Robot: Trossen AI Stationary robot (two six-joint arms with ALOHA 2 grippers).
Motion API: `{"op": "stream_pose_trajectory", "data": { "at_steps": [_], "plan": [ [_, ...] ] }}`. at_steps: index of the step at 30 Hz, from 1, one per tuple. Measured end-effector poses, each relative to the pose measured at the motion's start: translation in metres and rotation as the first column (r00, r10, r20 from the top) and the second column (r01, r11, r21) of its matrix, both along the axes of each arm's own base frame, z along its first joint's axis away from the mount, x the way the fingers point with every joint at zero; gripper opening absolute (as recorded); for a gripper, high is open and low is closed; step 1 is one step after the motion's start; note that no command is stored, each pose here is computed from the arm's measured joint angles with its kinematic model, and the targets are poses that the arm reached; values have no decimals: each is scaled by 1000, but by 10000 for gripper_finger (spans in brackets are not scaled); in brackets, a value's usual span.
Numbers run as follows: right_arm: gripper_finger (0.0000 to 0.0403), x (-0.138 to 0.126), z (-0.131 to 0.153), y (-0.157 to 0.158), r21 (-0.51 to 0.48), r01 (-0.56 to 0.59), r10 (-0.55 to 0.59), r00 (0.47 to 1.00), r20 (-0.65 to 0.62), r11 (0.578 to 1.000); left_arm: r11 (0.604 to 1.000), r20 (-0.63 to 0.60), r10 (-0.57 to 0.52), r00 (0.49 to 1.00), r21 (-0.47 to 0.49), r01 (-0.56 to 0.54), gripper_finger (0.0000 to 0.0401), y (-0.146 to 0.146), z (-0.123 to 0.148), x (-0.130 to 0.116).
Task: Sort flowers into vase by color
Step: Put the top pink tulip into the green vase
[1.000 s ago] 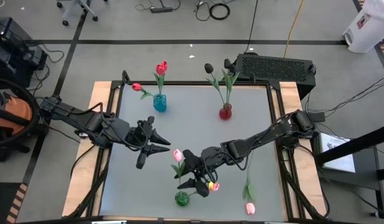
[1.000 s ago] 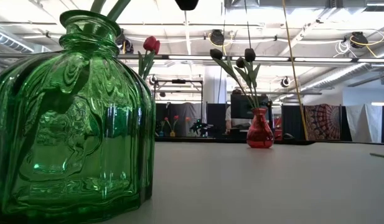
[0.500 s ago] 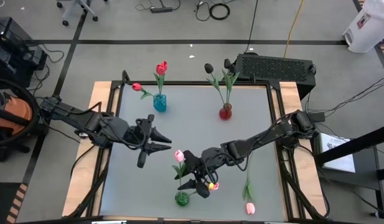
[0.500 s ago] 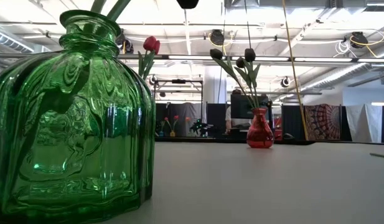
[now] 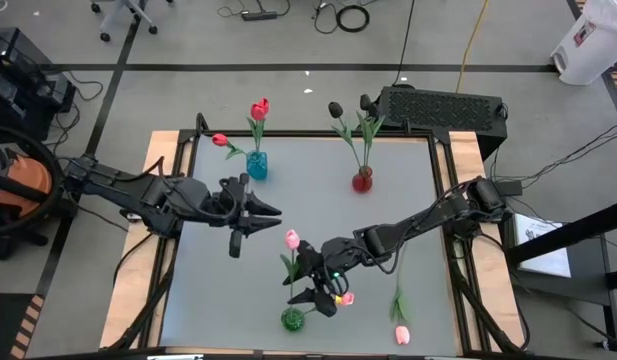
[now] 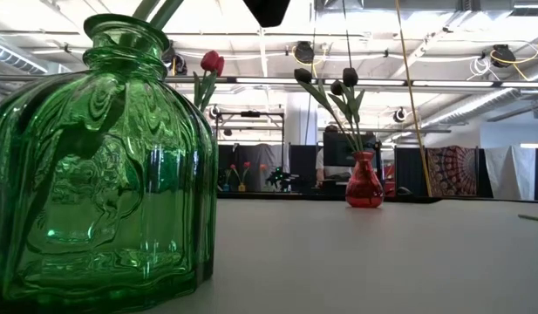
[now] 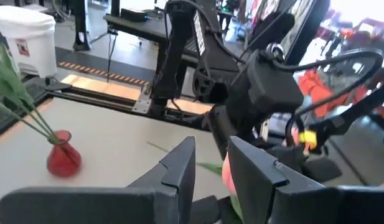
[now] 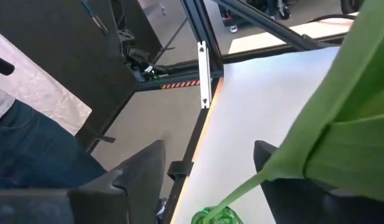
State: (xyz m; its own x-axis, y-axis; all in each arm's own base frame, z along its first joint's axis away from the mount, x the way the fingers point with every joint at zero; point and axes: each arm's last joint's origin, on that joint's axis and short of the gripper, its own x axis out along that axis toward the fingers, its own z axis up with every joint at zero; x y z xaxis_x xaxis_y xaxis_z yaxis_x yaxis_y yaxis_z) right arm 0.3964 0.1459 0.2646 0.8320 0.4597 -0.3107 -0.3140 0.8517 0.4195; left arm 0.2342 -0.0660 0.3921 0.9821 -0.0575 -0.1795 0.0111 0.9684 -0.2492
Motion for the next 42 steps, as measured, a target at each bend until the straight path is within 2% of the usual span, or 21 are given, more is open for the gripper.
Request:
{"op": "stream_pose_trajectory", "data": {
  "at_steps": [5, 9, 21, 32, 42],
  "plan": [
    [244, 0, 1, 0, 3, -2, 2, 1000, 5, 1000, 998, 19, 30, 999, -50, -29, 102, 4, 0, 7],
    [244, 0, 1, 0, 6, -8, 8, 1000, 8, 1000, 993, -12, 45, 999, -110, -46, 102, 4, -7, 17],
    [244, 0, 3, 4, 30, -10, 9, 1000, 18, 999, 998, -110, 28, 994, -58, -35, 102, 1, -33, 44],
    [244, -2, 2, 8, 32, -16, 16, 1000, 9, 999, 988, -76, -123, 989, -102, 116, 102, -4, -29, 45],
    [247, -4, -4, 7, 37, -2, 4, 998, -68, 999, 975, -39, -221, 975, -36, 219, 102, -16, -17, 41]
  ]
}}
